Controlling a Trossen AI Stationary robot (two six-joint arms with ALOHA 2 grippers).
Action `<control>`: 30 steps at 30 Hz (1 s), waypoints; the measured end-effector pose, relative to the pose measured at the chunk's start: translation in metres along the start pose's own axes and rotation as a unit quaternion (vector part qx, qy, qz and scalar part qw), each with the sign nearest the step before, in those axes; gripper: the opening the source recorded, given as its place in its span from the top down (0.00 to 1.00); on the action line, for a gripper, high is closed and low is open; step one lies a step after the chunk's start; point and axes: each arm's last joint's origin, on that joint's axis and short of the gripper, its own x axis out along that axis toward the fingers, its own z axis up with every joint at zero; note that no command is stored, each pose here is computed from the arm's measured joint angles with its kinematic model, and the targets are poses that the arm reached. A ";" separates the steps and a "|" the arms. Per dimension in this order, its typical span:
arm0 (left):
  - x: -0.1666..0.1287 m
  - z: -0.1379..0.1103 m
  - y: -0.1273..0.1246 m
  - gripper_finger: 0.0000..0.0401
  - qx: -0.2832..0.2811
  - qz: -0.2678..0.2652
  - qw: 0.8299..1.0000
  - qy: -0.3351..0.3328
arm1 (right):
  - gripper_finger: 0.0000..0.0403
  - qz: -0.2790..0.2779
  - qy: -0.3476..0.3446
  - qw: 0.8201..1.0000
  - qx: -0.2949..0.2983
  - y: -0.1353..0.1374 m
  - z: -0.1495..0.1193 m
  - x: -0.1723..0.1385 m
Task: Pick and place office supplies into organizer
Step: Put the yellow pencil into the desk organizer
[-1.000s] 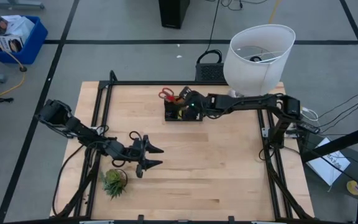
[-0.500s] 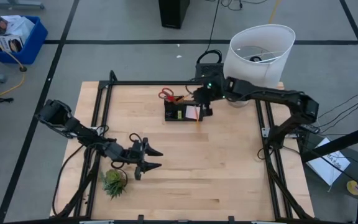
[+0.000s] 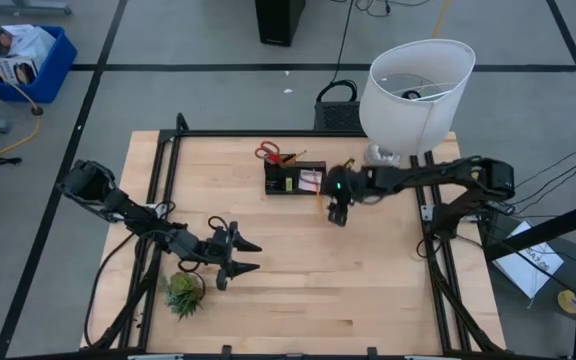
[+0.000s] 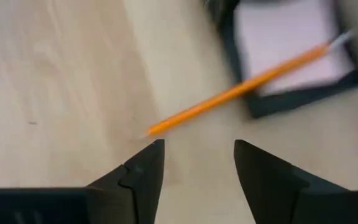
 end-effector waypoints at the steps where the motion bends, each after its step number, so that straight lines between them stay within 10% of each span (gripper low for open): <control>1: 0.000 0.000 0.000 0.39 0.001 0.001 1.000 0.001 | 0.53 0.001 -0.005 1.000 0.026 0.005 -0.006 0.005; 9: 0.000 0.000 0.000 0.39 0.000 0.002 1.000 0.001 | 0.56 0.045 -0.127 0.986 0.096 0.020 -0.009 0.017; 23: 0.000 -0.001 -0.001 0.39 -0.008 0.007 1.000 -0.001 | 0.69 0.047 -0.107 0.966 0.230 0.015 -0.012 0.019; 30: 0.000 0.000 0.000 0.39 -0.008 0.019 1.000 -0.006 | 0.70 -0.038 -0.078 0.961 0.264 0.009 -0.023 0.023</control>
